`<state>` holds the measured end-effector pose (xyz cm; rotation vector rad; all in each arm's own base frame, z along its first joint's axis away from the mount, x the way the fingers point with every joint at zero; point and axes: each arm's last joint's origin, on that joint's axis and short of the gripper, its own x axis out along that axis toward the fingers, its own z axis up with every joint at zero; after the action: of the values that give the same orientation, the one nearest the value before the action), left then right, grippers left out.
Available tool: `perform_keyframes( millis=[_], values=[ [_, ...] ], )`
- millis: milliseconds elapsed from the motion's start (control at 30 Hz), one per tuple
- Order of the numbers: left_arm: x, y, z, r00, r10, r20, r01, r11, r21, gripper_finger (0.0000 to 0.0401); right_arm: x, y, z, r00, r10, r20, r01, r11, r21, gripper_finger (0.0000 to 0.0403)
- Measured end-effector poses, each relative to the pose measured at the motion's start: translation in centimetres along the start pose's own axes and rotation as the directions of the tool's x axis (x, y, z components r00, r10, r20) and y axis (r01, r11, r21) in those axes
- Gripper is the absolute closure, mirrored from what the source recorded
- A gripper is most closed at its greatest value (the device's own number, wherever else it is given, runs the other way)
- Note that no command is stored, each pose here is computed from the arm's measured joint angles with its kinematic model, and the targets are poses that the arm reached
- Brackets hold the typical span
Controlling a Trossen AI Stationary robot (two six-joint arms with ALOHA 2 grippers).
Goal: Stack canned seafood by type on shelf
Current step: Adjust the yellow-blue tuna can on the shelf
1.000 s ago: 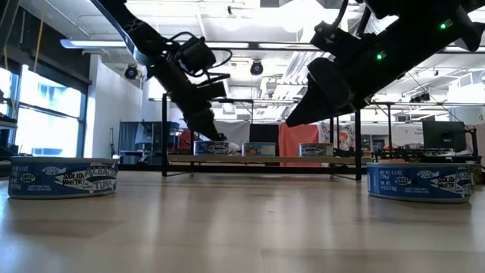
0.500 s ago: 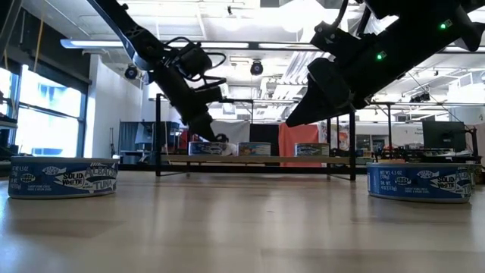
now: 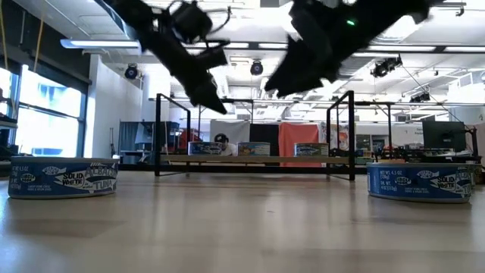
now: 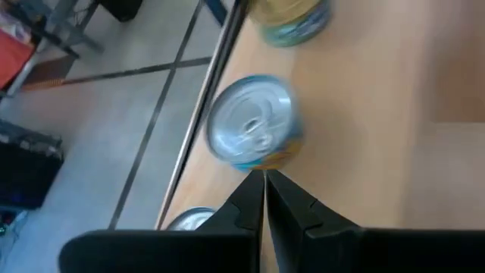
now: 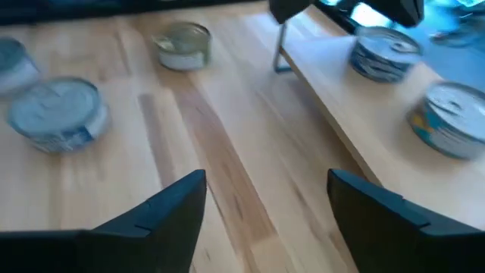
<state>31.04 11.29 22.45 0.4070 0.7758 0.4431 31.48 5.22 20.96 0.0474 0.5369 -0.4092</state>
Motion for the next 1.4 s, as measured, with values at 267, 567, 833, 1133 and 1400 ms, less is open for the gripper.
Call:
perform_keyframes(
  millis=[267,567,833,1133,1400],
  values=[
    [-7.5,-4.3,1.4,0.994,0.074,-0.079,-0.071,0.997,0.029,0.0394,5.0,-5.8,2.9,0.999,-0.027,-0.047,0.029,0.998,0.056,0.0231],
    [-16.6,-7.0,0.1,0.997,0.056,-0.048,-0.061,0.991,-0.120,0.0394,11.2,-12.8,5.5,0.985,-0.161,-0.068,0.169,0.976,0.140,0.0337],
    [-19.1,-8.5,-3.2,0.989,0.145,-0.030,-0.148,0.962,-0.228,0.0394,14.6,-16.1,4.4,0.962,-0.139,-0.236,0.175,0.975,0.139,0.0399],
    [-18.2,-9.5,-5.9,0.982,0.179,-0.061,-0.189,0.947,-0.261,0.0394,13.7,-16.4,4.3,0.944,-0.140,-0.299,0.183,0.976,0.119,0.0402],
    [-18.1,-9.7,-6.2,0.981,0.181,-0.067,-0.192,0.943,-0.272,0.0394,12.4,-15.5,6.3,0.971,-0.145,-0.190,0.171,0.976,0.132,0.0401]
  ],
)
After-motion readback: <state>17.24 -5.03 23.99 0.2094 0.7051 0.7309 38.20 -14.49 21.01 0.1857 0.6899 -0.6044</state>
